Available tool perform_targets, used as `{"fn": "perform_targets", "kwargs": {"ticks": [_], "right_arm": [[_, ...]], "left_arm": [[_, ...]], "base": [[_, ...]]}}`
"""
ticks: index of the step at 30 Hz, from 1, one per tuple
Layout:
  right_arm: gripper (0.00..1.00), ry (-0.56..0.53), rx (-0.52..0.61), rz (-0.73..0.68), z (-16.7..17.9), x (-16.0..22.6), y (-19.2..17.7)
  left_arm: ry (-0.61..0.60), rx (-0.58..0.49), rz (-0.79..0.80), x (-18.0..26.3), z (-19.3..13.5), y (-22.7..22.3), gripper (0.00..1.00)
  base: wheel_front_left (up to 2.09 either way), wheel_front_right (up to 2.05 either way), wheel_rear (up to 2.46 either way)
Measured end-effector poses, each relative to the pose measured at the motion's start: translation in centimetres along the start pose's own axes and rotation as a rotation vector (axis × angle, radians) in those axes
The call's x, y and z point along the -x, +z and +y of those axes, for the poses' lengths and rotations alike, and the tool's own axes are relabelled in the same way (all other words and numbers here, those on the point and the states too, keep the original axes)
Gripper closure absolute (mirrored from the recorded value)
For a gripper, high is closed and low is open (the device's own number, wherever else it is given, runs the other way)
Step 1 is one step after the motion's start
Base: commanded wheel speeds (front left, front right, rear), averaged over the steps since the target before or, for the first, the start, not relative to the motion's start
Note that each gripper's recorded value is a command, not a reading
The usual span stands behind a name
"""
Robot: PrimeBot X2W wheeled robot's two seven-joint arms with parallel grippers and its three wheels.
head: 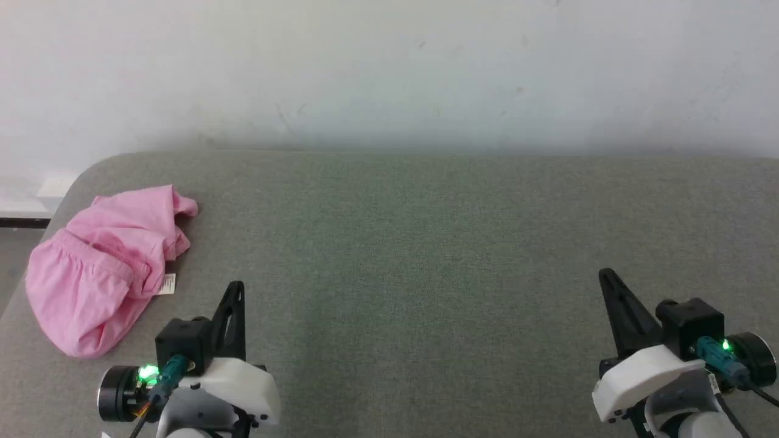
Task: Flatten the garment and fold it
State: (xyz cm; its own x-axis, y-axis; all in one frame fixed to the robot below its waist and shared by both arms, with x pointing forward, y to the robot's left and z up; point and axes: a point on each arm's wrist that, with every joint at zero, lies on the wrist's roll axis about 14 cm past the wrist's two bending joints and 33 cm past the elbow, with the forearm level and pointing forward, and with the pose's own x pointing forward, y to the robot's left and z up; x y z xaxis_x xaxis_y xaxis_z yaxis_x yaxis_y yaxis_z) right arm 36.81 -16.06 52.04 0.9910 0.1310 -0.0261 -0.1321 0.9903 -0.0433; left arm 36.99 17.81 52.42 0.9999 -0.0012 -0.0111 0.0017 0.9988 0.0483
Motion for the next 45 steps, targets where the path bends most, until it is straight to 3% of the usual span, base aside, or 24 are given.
{"fn": "perform_targets", "kwargs": {"ticks": [34, 35, 45], "right_arm": [[1.0, 0.0, 0.0, 0.0, 0.0, 0.0, 0.0], [0.0, 0.0, 0.0, 0.001, 0.0, 0.01, -0.02], [0.0, -0.002, -0.004, 0.001, -0.09, 0.03, -0.11]], "left_arm": [[0.0, 0.0, 0.0, 0.0, 0.0, 0.0, 1.0], [0.0, 0.0, 0.0, 0.0, -0.01, 0.0, 0.0], [-0.003, 0.0, -0.004, 0.0, -0.09, 0.04, 0.0]], "base": [[0.0, 0.0, 0.0], [0.0, 0.0, 0.0], [0.0, 0.0, 0.0]]}}
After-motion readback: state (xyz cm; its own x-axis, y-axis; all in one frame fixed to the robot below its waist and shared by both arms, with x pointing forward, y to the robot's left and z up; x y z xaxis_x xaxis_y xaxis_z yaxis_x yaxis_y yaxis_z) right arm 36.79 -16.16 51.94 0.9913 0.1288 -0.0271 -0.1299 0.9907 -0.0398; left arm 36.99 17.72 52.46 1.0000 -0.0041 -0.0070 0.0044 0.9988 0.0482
